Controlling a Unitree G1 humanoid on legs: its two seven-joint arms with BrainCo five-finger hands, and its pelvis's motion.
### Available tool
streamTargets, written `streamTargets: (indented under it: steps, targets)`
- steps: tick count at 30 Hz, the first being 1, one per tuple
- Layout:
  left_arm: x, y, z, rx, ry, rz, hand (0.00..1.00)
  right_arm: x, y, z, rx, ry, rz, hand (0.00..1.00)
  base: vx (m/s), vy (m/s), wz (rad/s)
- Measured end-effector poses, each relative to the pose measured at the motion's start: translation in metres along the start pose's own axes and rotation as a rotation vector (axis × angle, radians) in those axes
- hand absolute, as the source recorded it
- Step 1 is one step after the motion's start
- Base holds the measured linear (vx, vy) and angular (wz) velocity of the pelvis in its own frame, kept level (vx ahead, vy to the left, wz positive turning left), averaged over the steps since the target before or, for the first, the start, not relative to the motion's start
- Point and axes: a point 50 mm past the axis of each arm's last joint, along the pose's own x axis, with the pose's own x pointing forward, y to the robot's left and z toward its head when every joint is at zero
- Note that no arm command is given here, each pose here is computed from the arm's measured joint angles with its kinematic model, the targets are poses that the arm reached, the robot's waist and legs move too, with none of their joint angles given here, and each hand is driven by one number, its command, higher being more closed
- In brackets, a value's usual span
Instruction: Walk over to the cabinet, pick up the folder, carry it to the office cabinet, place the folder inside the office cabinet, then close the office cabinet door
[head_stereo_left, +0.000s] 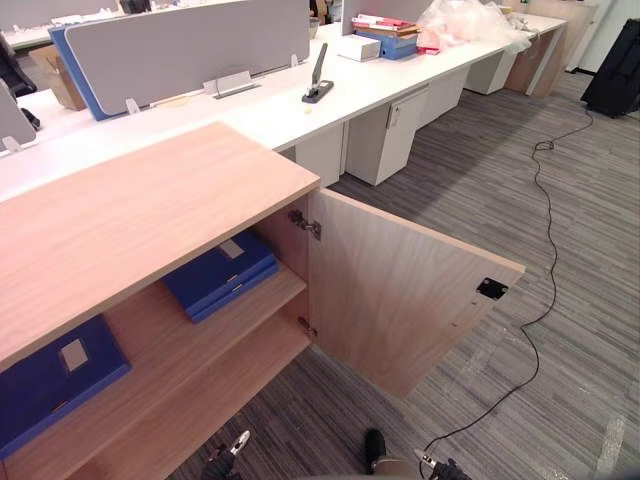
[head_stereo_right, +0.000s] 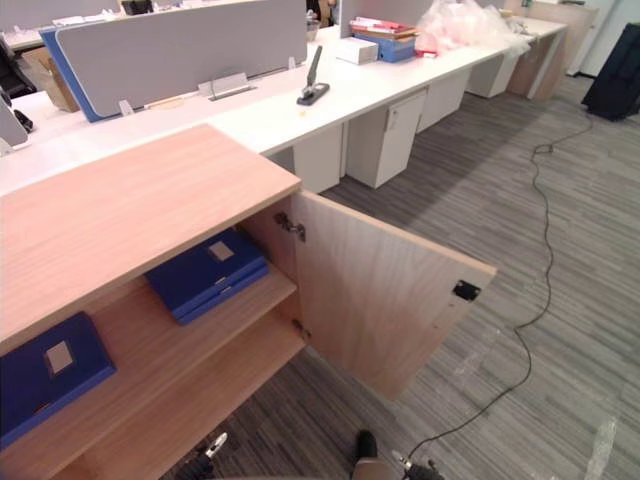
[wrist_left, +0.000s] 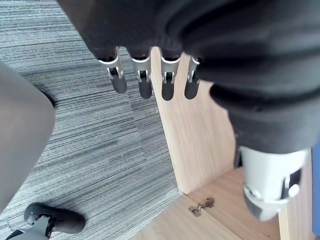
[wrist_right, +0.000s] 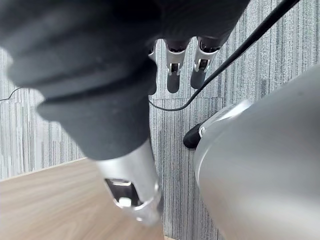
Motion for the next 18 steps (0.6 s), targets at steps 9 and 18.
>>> streamTargets:
  steps: [9, 18]
  targets:
    - [-0.001, -0.003, 0.008, 0.056, -0.055, -0.025, 0.0, -0.002, 0.032, 0.036, -0.08, -0.147, 0.093, 0.0, -0.02, -0.019, -0.28]
    - [-0.004, 0.0, 0.003, 0.039, -0.049, -0.034, 0.0, -0.018, 0.084, 0.111, -0.13, -0.417, 0.247, 0.0, 0.1, -0.082, -0.46]
